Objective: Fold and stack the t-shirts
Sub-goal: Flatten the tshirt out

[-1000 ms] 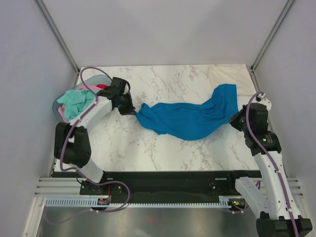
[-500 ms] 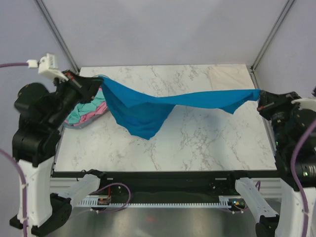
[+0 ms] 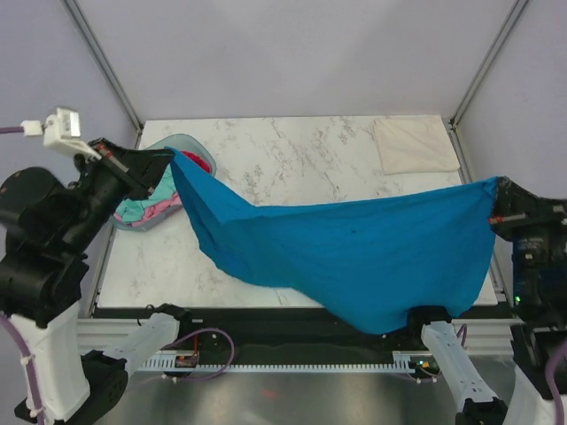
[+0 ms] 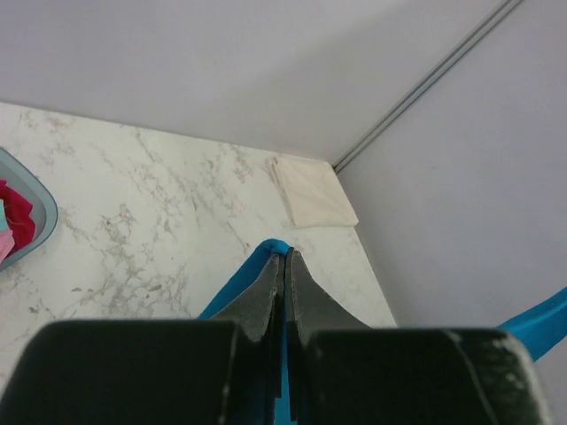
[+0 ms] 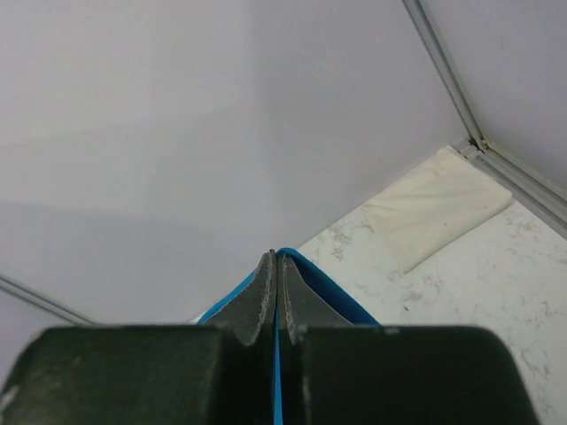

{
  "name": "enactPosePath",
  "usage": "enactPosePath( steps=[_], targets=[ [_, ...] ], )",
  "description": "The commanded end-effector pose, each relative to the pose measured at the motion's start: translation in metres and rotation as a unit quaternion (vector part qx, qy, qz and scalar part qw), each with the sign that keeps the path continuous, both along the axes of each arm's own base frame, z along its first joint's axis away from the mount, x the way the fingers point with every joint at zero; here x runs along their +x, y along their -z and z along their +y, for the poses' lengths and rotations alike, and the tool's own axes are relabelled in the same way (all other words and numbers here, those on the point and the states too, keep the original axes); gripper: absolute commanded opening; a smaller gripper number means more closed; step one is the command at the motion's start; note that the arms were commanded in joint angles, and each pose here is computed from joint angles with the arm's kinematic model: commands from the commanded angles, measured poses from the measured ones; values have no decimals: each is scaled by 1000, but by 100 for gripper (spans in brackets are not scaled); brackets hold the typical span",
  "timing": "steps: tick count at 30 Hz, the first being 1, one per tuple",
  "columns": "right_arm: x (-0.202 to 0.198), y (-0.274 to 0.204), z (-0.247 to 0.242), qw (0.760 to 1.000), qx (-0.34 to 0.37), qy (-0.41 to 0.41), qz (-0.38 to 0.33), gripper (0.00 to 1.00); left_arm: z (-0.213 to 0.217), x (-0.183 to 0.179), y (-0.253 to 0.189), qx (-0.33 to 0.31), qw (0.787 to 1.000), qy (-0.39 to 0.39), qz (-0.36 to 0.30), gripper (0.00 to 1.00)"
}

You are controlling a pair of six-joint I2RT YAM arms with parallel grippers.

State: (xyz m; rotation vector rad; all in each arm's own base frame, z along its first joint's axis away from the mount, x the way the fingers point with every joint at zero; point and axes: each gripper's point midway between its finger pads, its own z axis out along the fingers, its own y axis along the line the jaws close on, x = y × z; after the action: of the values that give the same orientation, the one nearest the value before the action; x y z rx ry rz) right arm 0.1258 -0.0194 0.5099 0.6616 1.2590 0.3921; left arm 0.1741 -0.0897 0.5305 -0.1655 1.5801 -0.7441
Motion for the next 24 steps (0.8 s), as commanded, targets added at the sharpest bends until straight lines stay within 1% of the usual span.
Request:
enactPosePath(
  steps=[1, 2, 3, 4, 5, 6, 7, 8, 9, 10, 11, 12, 13, 14, 15, 16, 17, 18, 19, 20, 21, 22, 23, 24],
  targets=[
    [81, 27, 3, 998, -33, 1, 62, 0, -16, 65, 36, 45, 997, -3, 61, 2],
    [111, 52, 8, 995, -38, -11, 94, 0, -21, 94, 52, 61, 995, -9, 84, 2],
    [126, 56, 10, 995, -37, -16, 96, 0, -24, 110, 54, 65, 994, -14, 83, 2],
    [144, 50, 15, 996, -35, -25, 78, 0, -26, 128, 58, 72, 993, -20, 89, 2],
    [171, 64, 24, 994, -35, -48, 96, 0, -28, 159, 76, 90, 989, -34, 113, 2],
    [186, 66, 27, 993, -35, -54, 96, 0, -32, 176, 81, 95, 987, -34, 122, 2],
    [199, 49, 30, 995, -40, -60, 69, 0, -28, 186, 63, 94, 989, -52, 104, 2],
    [228, 60, 34, 992, -47, -69, 90, 0, -23, 199, 59, 98, 987, -74, 100, 2],
    [241, 55, 36, 991, -60, -76, 88, 0, -25, 225, 69, 106, 984, -86, 113, 2],
    [246, 23, 36, 990, -101, -76, 61, 0, -17, 228, 34, 93, 987, -107, 73, 2],
    [272, 28, 38, 987, -118, -81, 78, 0, -12, 238, 22, 87, 987, -118, 60, 2],
    [279, 16, 39, 985, -134, -83, 72, 0, -12, 253, 18, 80, 988, -122, 55, 2],
    [271, -26, 38, 985, -147, -78, 37, 0, -3, 246, -26, 45, 990, -134, 6, 2],
    [285, -29, 38, 983, -161, -76, 45, 0, -5, 244, -43, 30, 992, -118, -19, 2],
    [284, -38, 36, 982, -166, -74, 43, 0, -6, 241, -59, 15, 994, -105, -41, 2],
    [281, -53, 35, 982, -172, -69, 30, 0, 3, 233, -78, -4, 992, -107, -67, 2],
    [272, -84, 35, 980, -188, -62, -2, 0, -4, 224, -93, -32, 993, -79, -85, 2],
    [267, -95, 35, 979, -197, -61, -12, 0, -4, 215, -104, -40, 991, -73, -101, 2],
    [258, -110, 35, 976, -207, -60, -28, 0, -3, 201, -111, -46, 990, -69, -112, 2],
    [252, -113, 33, 975, -213, -53, -31, 0, -5, 192, -119, -50, 989, -60, -127, 2],
    [249, -113, 26, 975, -220, -35, -26, 0, -7, 193, -112, -46, 990, -55, -118, 2],
    [252, -98, 23, 974, -225, -30, -5, 0, -8, 176, -118, -41, 990, -45, -129, 2],
    [241, -97, 19, 970, -241, -19, -4, 0, -9, 173, -115, -34, 990, -41, -129, 2],
    [240, -93, 17, 968, -251, -14, -4, 0, -12, 180, -98, -23, 993, -35, -109, 2]
  ],
)
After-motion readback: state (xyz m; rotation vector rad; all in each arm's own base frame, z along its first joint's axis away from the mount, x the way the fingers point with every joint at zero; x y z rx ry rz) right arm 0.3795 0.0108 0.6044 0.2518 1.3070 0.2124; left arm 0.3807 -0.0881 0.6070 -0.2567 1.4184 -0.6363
